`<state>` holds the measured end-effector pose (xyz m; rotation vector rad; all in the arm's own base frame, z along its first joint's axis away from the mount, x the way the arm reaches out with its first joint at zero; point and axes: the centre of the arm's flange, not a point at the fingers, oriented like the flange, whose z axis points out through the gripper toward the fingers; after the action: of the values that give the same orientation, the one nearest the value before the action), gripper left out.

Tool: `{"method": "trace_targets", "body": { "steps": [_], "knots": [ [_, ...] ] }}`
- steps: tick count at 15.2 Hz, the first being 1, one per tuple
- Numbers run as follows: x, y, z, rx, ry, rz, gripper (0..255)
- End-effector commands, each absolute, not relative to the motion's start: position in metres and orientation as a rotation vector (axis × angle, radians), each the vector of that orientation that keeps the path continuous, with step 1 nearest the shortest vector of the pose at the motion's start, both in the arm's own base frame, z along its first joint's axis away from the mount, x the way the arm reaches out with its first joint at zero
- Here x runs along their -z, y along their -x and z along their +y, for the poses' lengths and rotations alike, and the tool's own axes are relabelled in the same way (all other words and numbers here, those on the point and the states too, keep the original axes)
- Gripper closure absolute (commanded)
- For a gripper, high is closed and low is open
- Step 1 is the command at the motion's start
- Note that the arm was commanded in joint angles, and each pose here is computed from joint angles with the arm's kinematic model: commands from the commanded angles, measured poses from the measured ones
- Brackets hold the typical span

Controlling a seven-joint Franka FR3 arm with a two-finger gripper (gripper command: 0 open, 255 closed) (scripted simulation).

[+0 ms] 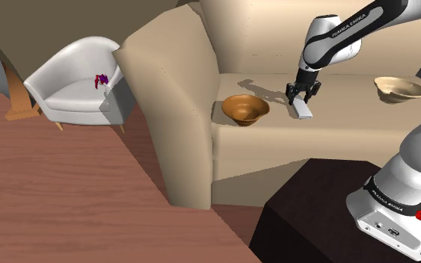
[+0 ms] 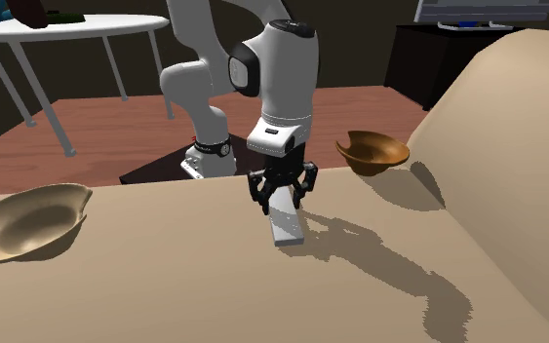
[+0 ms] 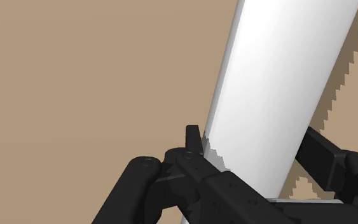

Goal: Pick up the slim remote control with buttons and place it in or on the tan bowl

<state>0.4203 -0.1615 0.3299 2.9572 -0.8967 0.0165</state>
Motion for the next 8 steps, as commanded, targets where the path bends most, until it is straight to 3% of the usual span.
{"method": "trace_targets", "body": {
  "steps": [1,8],
  "knots": [
    [-0.330,-0.420,-0.161,-0.015,-2.957,-0.896,255],
    [-0.356,-0.420,-0.161,-0.015,-2.957,-0.896,255]
  ]
}}
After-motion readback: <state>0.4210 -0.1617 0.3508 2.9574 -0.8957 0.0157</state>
